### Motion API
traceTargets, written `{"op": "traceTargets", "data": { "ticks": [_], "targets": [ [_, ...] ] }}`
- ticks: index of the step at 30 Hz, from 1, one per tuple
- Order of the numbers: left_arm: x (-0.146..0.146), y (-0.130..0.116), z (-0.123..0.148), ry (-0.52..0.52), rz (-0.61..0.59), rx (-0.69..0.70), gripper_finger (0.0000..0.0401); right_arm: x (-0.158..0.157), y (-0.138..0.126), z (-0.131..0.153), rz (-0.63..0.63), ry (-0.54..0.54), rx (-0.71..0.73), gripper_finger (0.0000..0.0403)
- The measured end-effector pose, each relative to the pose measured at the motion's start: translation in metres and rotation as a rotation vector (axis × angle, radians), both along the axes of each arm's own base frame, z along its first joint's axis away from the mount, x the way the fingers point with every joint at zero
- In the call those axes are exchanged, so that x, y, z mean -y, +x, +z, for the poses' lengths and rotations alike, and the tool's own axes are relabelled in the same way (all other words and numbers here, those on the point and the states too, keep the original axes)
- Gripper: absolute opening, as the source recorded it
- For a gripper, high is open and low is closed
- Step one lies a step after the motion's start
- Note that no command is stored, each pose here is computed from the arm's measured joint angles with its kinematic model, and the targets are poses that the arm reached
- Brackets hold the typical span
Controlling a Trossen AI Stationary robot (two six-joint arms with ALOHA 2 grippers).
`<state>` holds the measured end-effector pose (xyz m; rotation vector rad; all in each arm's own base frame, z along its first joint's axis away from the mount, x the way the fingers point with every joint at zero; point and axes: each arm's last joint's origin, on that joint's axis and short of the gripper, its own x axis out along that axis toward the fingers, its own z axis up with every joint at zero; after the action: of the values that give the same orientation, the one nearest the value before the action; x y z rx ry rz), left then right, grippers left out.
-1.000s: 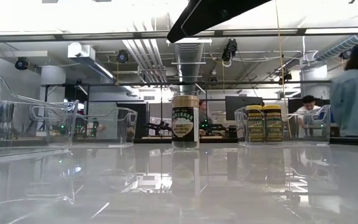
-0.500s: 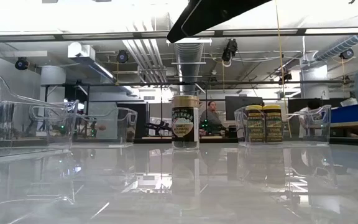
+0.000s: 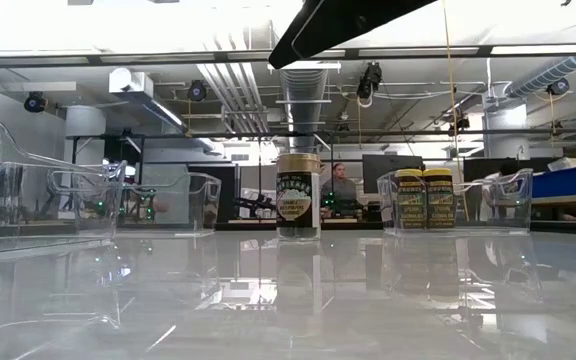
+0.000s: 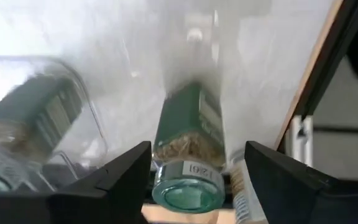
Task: Sort spices by type
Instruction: Put the green seasoning bottle into the middle transparent bin
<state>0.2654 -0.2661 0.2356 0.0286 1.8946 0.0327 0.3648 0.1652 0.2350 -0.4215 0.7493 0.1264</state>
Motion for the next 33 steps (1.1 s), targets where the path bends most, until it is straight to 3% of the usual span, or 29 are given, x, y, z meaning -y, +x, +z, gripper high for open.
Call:
{"op": "traceTargets", "data": {
  "ticks": [8, 18, 23, 33],
  "targets": [
    [-0.007, 0.004, 0.031, 0.027, 0.173, 0.14, 0.0286, 0.0, 0.0, 0.0, -0.018, 0.017, -0.003, 0.0359],
    [-0.038, -0.049, 0.075, 0.064, 0.446, 0.3, 0.031, 0.0, -0.003, -0.002, -0.025, 0.015, -0.029, 0.0359],
    [-0.045, -0.062, 0.07, 0.016, 0.605, 0.337, 0.031, 0.001, -0.002, -0.002, -0.028, 0.017, -0.025, 0.0359],
    [-0.043, -0.064, 0.051, 0.05, 0.626, 0.253, 0.0311, 0.001, -0.001, -0.001, -0.041, 0.034, -0.017, 0.0359]
  ]
}}
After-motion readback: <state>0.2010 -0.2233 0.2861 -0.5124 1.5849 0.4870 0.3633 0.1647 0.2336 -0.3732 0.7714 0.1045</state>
